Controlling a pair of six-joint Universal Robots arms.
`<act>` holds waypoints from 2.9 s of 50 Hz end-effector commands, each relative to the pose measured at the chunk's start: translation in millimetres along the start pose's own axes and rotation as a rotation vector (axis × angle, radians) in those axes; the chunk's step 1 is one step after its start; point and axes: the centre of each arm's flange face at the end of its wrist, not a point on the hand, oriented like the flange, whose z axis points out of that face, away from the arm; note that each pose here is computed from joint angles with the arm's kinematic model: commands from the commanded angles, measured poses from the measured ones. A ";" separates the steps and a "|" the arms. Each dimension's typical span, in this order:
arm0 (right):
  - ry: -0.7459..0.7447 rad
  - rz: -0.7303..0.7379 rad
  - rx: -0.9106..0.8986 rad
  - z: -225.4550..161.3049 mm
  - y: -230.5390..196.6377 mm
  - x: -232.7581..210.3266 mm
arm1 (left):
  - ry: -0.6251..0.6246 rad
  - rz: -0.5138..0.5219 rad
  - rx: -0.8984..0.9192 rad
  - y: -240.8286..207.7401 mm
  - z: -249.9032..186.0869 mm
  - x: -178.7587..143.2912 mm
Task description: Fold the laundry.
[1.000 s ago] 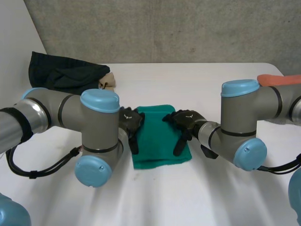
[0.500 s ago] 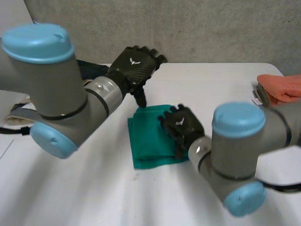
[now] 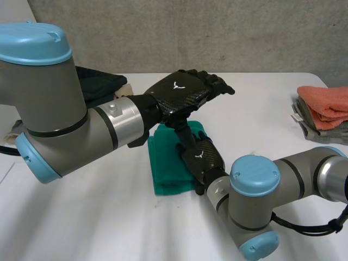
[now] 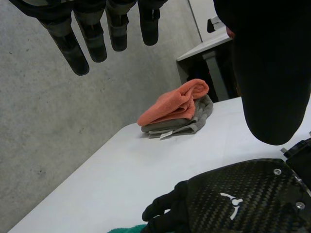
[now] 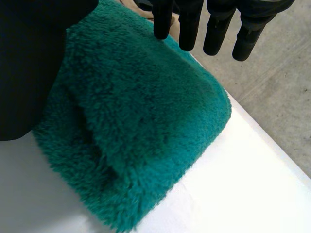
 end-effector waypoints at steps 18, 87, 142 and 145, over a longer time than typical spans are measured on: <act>0.112 -0.007 0.183 36.9 -46.3 40.7 | -0.014 0.014 0.020 -7.2 -2.0 -4.0; 1.154 -0.161 -0.423 -161.6 80.3 508.7 | -0.096 0.043 0.223 -74.7 -25.9 -4.0; 0.029 0.058 0.042 -56.0 -5.9 121.9 | -0.933 0.348 0.083 139.4 -25.3 -324.9; 0.035 0.057 0.042 -55.9 -6.2 123.2 | -0.930 0.388 0.155 82.9 -31.0 -307.8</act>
